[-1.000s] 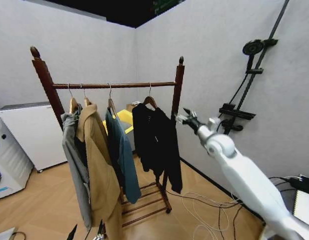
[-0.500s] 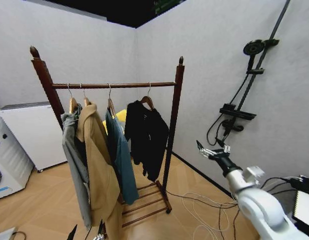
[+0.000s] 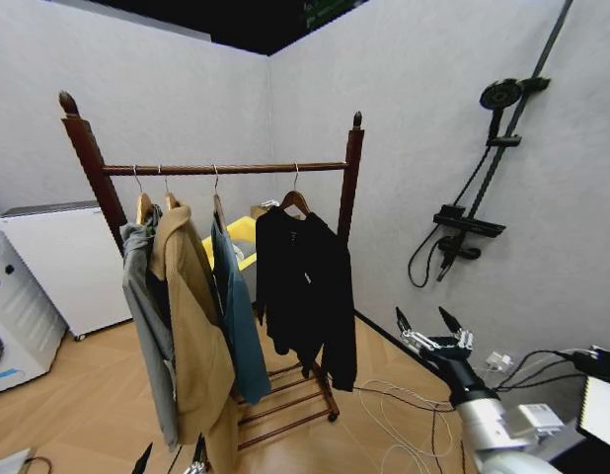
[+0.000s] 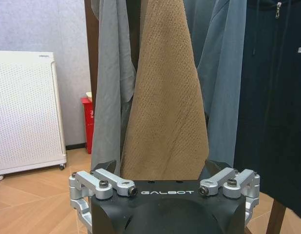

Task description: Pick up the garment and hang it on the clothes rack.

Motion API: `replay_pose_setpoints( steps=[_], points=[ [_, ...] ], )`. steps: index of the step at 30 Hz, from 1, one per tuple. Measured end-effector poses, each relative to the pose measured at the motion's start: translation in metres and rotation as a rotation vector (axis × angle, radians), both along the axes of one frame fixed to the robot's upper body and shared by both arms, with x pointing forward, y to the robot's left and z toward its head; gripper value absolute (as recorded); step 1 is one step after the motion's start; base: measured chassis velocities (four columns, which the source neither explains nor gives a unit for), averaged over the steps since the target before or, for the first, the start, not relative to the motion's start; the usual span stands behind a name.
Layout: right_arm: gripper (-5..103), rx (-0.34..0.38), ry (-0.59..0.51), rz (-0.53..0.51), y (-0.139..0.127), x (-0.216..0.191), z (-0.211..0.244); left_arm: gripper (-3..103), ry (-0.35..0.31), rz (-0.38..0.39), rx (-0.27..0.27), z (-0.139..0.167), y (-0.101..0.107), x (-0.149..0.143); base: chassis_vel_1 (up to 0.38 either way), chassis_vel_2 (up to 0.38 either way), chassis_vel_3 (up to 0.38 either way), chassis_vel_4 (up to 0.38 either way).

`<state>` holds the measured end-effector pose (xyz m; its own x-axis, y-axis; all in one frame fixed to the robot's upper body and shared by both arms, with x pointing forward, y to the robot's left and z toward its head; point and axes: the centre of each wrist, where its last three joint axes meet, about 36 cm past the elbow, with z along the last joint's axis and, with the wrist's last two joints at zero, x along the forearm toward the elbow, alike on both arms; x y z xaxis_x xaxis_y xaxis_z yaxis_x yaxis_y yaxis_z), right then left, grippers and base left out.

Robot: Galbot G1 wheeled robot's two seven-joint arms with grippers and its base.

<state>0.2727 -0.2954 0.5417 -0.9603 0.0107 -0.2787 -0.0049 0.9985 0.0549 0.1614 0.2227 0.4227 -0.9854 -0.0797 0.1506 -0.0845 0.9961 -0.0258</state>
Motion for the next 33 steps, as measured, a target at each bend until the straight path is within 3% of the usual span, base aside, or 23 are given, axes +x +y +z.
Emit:
replay_pose_setpoints(
  steps=[33],
  points=[
    [100, 0.003, 0.003, 0.007, -0.0004, 0.0036, -0.0009, 100, 0.000, 0.000, 0.000, 0.0000, 0.0000, 0.0000, -0.034, -0.035, -0.030, -0.034]
  ],
)
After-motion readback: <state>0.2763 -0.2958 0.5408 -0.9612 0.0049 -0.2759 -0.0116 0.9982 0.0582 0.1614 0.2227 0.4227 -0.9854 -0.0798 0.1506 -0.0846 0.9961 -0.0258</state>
